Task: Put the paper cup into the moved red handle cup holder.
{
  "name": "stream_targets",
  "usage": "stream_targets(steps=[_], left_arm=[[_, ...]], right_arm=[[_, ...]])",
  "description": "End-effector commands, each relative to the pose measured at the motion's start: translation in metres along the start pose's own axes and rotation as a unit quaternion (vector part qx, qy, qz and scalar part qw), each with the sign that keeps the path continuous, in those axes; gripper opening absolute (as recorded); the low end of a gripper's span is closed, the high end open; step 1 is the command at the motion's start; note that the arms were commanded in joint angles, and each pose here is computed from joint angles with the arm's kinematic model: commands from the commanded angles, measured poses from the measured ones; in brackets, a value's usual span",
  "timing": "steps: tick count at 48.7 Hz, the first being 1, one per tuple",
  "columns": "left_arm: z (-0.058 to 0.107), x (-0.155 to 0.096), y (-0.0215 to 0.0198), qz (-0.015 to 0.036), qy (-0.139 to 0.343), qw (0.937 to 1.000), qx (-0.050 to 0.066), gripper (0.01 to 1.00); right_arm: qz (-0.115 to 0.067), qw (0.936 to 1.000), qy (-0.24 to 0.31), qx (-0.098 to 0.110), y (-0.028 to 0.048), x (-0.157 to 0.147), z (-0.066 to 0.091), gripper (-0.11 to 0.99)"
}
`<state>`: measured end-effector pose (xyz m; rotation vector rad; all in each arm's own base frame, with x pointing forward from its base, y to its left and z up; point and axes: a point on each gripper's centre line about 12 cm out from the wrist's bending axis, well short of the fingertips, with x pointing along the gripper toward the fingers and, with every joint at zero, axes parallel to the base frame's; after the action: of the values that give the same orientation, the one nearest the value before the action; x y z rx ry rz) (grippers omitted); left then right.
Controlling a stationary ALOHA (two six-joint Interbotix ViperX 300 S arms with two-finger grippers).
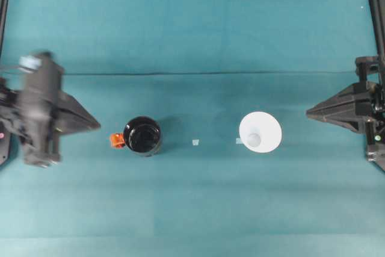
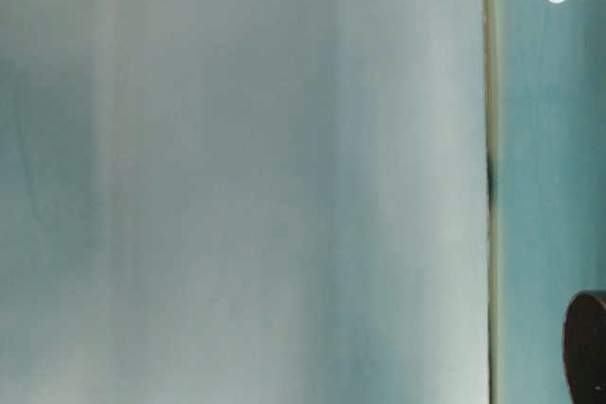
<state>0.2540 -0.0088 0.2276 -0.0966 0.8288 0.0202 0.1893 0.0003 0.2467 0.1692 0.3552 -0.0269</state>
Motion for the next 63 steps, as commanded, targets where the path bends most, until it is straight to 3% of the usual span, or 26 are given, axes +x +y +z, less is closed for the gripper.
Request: stream_targets(steps=[1,10,32,37,42,47,50,52,63], left_arm=[[0.011,0.006,-0.0024,0.0016,0.021,0.9998,0.002,0.025],[0.010,0.025,-0.0014,0.0110,0.073,0.9972,0.008,0.025],[-0.003,0.038,0.0027,0.0179,0.104,0.9944,0.000,0.034],[-0.007,0.044,0.0031,0.0213,0.116,0.9929,-0.017,0.203],[-0.014,0.052,0.0052,0.0280,0.133,0.9898,-0.041,0.510],[-0.021,0.061,0.0060,0.0297,0.141,0.9884,-0.046,0.806],[-0.024,0.066,0.0063,0.0287,0.137,0.9891,-0.046,0.932],[-0.025,0.071,0.0063,0.0277,0.133,0.9897,-0.046,0.972],[-0.025,0.089,0.0080,0.0269,0.120,0.9911,-0.052,0.967]], right_arm=[[0.001,1.0000,-0.006,0.008,0.0011,0.000,0.006,-0.09],[-0.001,0.9999,0.003,0.016,0.0006,0.000,0.004,-0.09],[-0.003,0.9997,0.016,0.016,0.0001,0.000,0.001,-0.09],[-0.003,0.9997,0.016,0.016,0.0001,0.000,0.001,-0.09],[-0.003,0.9997,0.017,0.016,0.0000,0.000,0.000,-0.09],[-0.003,0.9997,0.018,0.016,-0.0001,0.001,0.000,-0.09],[-0.003,0.9997,0.018,0.016,-0.0001,0.001,0.000,-0.09],[-0.003,0.9997,0.018,0.017,0.0000,0.000,0.001,-0.09],[-0.004,0.9995,0.026,0.017,-0.0003,0.000,-0.002,-0.09]])
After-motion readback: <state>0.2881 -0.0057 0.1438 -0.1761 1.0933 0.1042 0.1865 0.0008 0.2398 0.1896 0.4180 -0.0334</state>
